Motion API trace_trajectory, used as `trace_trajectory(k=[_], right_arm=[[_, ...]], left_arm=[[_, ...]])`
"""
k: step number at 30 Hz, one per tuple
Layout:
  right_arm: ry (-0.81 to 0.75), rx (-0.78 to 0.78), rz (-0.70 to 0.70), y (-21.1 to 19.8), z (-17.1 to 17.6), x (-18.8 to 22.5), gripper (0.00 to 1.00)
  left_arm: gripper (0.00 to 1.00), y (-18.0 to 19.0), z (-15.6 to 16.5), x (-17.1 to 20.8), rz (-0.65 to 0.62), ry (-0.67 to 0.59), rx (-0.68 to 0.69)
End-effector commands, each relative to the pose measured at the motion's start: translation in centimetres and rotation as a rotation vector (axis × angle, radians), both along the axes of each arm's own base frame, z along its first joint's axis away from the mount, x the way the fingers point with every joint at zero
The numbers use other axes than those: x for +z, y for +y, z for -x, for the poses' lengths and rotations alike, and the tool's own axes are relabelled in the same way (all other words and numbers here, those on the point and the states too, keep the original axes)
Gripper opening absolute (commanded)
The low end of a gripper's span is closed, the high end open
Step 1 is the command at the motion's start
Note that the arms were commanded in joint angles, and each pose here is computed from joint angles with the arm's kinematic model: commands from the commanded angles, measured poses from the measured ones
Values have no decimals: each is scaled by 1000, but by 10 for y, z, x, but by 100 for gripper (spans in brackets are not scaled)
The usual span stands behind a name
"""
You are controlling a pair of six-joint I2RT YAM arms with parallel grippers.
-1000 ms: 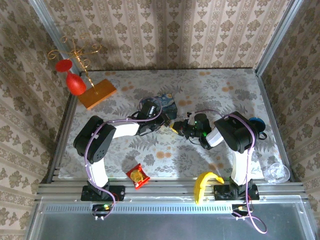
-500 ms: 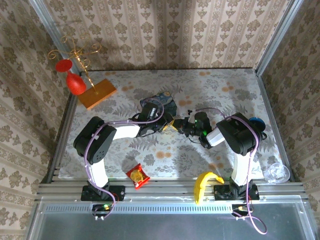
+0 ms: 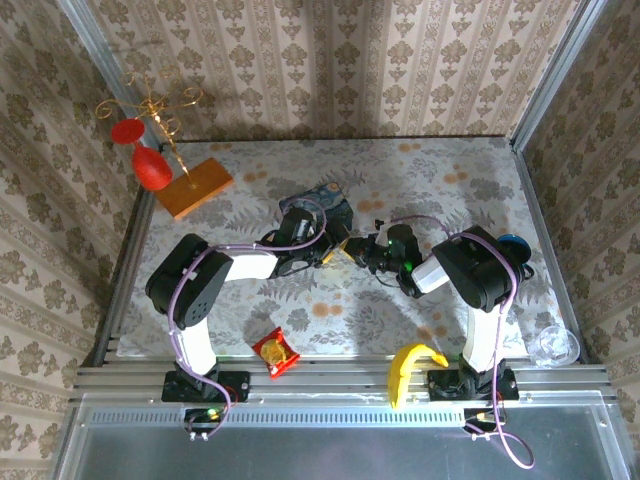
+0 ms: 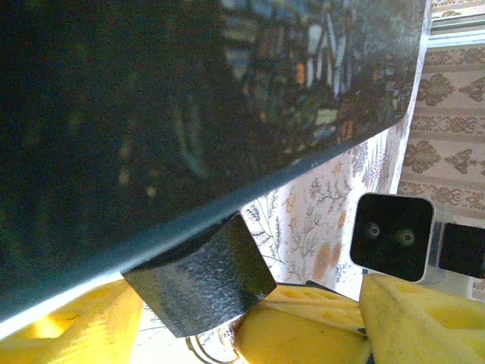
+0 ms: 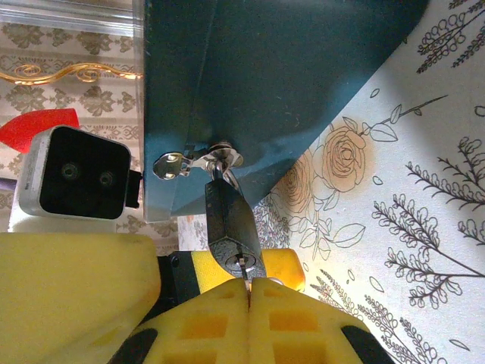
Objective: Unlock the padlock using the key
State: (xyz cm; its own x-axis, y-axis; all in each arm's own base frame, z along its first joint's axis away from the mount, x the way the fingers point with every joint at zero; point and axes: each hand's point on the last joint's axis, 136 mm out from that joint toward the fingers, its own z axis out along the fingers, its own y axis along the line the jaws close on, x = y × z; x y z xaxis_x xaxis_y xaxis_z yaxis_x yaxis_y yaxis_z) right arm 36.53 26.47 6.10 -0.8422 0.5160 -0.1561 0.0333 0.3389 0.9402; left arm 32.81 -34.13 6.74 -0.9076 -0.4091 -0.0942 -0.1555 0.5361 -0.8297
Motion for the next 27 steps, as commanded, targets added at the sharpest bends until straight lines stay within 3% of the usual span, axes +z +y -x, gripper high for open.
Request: trace_trajectory(k=[1,6,21,27], right_arm=[[-81,-14,-4,4,-11,22,0],[-84,-9,10,5,-10,23,0],[-82,-5,43,5,-8,18,0],[-83,1,60,7,-7,18,0]], left_arm=[[75,15,10,-25,-45,116,40],[64,18,0,-27,-52,103,73],[66,38,-15,-41,-99,120,191],[53,35,-22,-40,-95,123,204]])
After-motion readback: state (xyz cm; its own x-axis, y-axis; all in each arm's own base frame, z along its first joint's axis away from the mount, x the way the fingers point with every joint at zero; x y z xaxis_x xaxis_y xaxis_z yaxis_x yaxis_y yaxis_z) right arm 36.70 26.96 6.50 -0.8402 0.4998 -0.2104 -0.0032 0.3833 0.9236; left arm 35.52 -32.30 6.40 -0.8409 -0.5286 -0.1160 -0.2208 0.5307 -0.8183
